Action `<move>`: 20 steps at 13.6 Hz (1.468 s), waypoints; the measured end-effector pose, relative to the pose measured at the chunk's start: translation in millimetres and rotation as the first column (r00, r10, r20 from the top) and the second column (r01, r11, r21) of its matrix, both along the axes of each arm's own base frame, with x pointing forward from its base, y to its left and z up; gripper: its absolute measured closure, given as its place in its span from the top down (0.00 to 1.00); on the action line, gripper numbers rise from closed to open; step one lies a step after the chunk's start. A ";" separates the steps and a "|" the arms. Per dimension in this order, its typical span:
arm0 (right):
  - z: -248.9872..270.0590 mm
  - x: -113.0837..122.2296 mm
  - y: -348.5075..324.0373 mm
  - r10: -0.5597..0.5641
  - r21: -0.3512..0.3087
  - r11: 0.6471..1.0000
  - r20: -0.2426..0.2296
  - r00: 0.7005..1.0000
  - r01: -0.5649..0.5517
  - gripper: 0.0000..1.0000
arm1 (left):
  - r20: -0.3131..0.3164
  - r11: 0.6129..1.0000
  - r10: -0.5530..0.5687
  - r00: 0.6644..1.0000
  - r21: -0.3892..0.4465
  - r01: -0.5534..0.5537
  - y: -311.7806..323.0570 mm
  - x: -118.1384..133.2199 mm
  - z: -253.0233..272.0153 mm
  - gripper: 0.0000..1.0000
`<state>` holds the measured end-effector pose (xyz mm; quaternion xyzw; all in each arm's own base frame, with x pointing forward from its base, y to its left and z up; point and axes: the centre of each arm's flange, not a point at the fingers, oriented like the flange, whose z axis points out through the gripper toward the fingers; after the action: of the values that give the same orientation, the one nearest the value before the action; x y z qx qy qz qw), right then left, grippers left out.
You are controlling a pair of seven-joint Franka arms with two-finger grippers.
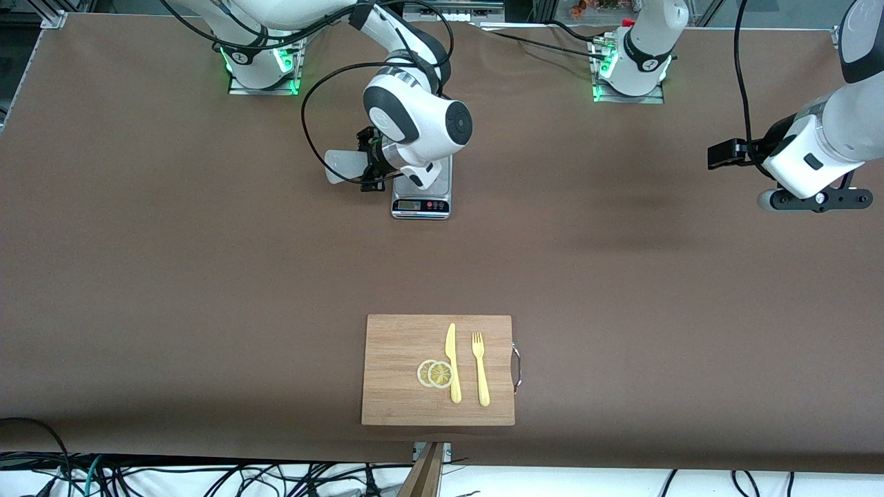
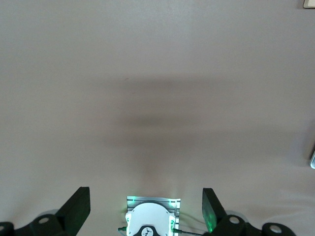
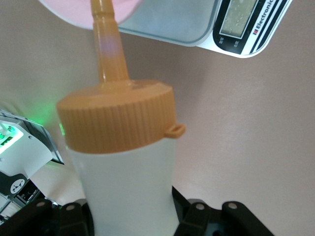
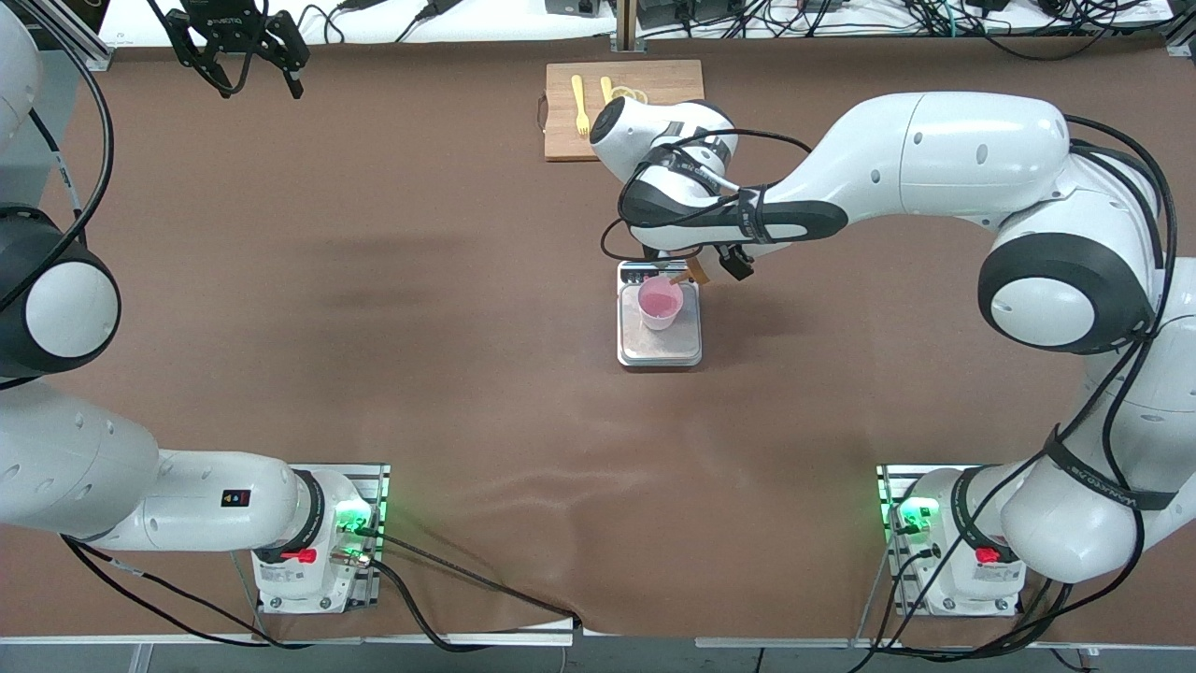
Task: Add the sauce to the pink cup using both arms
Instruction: 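Tilt the bottle nozzle into the pink cup with the right gripper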
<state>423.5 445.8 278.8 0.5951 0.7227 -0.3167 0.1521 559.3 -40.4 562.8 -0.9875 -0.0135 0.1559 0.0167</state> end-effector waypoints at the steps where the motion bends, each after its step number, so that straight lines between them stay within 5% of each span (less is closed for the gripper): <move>1: -0.3 0.2 0.9 -0.006 -0.001 1.000 0.006 1.000 0.006 0.36 | 0.000 1.000 0.002 1.000 0.000 -0.002 1.0 0.1 0.0 1.00; 13: 11.4 -19.2 13.5 -0.005 -0.113 0.993 0.063 0.998 0.012 0.36 | 0.000 1.000 0.004 1.000 0.000 -0.004 2.3 0.2 -0.1 1.00; 20: 22.3 -18.3 20.5 0.009 -0.114 0.993 0.088 0.996 0.001 0.36 | -0.001 1.000 0.004 1.000 0.000 -0.004 2.5 0.4 -0.7 1.00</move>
<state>405.2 466.3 301.1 0.5975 0.6971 -0.3306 0.2184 559.7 -38.0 562.1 -0.9874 -0.0156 0.1566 0.0165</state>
